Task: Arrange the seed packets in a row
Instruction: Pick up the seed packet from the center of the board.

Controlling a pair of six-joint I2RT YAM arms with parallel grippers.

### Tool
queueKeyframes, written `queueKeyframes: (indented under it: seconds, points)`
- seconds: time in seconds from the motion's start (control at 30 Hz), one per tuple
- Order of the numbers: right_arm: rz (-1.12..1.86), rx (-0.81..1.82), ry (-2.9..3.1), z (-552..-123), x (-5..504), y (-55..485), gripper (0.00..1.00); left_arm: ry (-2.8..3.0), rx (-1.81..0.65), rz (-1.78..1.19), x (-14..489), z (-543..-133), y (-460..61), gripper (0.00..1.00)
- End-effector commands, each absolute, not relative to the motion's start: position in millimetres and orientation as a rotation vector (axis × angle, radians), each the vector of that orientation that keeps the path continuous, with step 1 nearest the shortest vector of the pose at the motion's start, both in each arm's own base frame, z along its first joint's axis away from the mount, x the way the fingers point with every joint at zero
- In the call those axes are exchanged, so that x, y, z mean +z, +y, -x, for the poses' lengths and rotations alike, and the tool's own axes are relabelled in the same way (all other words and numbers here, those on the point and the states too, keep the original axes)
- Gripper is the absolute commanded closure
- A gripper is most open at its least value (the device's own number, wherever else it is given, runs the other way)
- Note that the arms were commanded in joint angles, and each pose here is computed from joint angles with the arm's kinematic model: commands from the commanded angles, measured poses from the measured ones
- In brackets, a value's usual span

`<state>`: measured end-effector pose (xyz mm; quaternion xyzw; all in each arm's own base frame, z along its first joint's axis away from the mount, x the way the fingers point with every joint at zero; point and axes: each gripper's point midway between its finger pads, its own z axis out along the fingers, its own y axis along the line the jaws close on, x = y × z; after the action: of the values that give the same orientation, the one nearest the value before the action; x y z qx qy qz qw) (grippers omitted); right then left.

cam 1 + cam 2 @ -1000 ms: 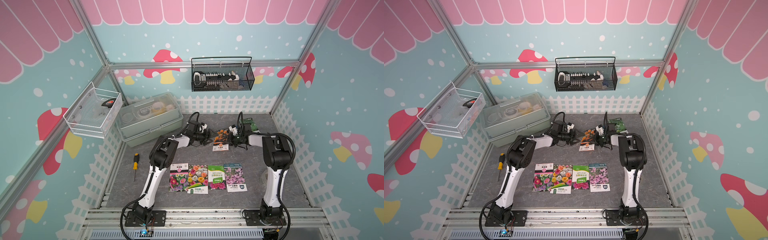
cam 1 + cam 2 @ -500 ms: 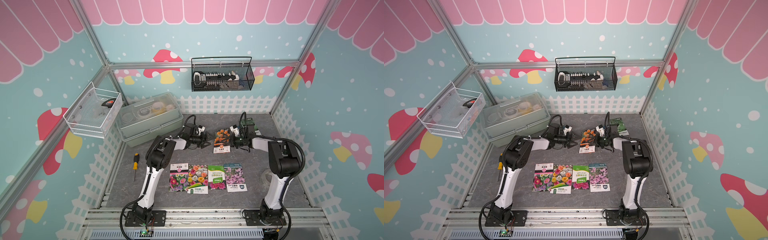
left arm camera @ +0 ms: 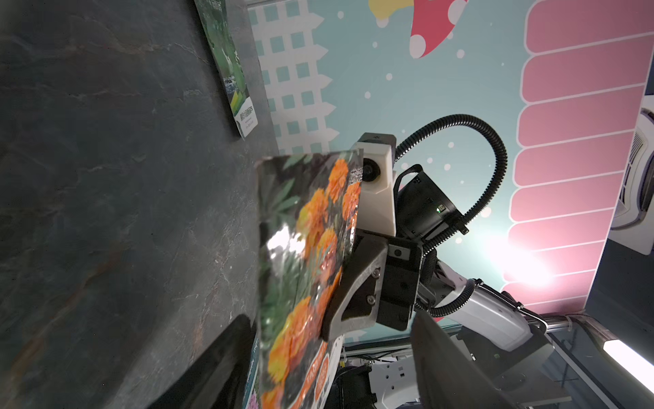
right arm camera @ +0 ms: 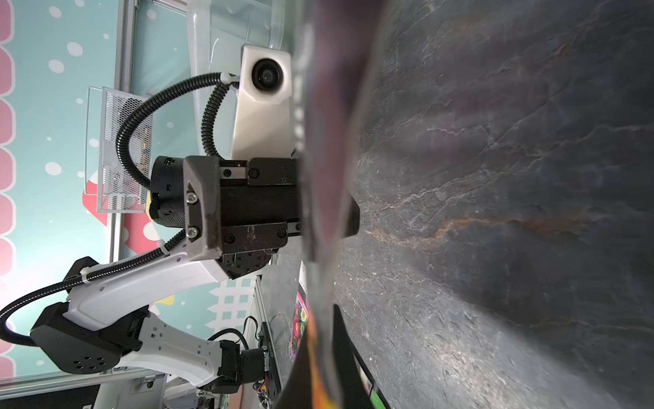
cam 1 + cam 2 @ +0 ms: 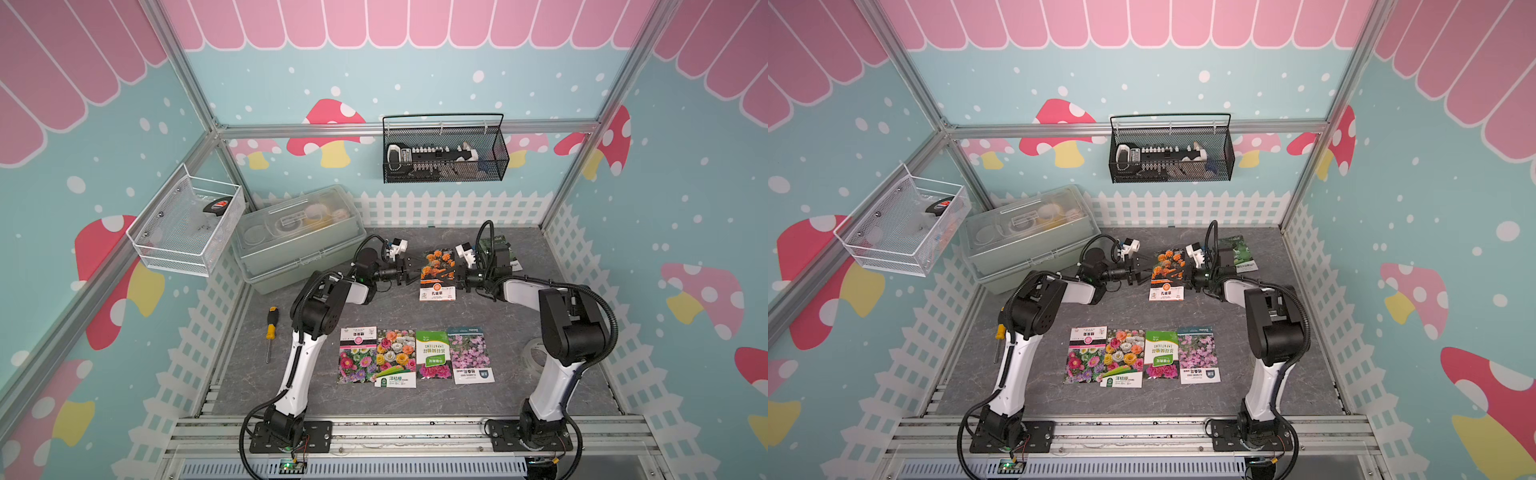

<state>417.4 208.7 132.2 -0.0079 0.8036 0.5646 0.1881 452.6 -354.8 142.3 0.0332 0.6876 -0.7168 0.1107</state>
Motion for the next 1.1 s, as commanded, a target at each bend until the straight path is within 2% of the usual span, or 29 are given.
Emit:
queueKeyframes:
  seconds: [0.0, 0.2, 0.4, 0.47, 0.57, 0.67, 0.8, 0.83, 0.93, 1.07]
  points:
    - [0.057, 1.642, 2.224, -415, 140, 217, 1.0, 2.01, -2.116, -0.125, 144, -454, -359, 0.41]
    - [0.058, 1.667, 2.2, -415, 143, 220, 1.0, 2.012, -2.144, -0.184, 152, -440, -379, 0.64]
    - [0.059, 1.672, 2.192, -415, 145, 220, 1.0, 2.006, -2.151, -0.204, 160, -436, -385, 0.94]
    - [0.061, 1.672, 2.19, -415, 146, 220, 1.0, 2.006, -2.153, -0.203, 162, -435, -384, 1.0]
    - [0.054, 1.659, 2.195, -415, 145, 219, 1.0, 2.0, -2.15, -0.198, 168, -436, -382, 1.0]
    - [0.045, 1.643, 2.206, -414, 143, 218, 0.92, 1.992, -2.145, -0.195, 174, -437, -377, 1.0]
    - [0.036, 1.633, 2.21, -414, 143, 217, 0.61, 1.986, -2.138, -0.211, 183, -435, -374, 1.0]
    - [0.037, 1.632, 2.211, -414, 144, 217, 0.58, 1.989, -2.133, -0.212, 184, -435, -374, 1.0]
    - [0.034, 1.625, 2.208, -414, 146, 216, 0.52, 2.015, -2.114, -0.209, 184, -435, -374, 1.0]
    - [0.014, 1.606, 2.22, -415, 143, 213, 0.52, 2.017, -2.115, -0.221, 186, -434, -374, 1.0]
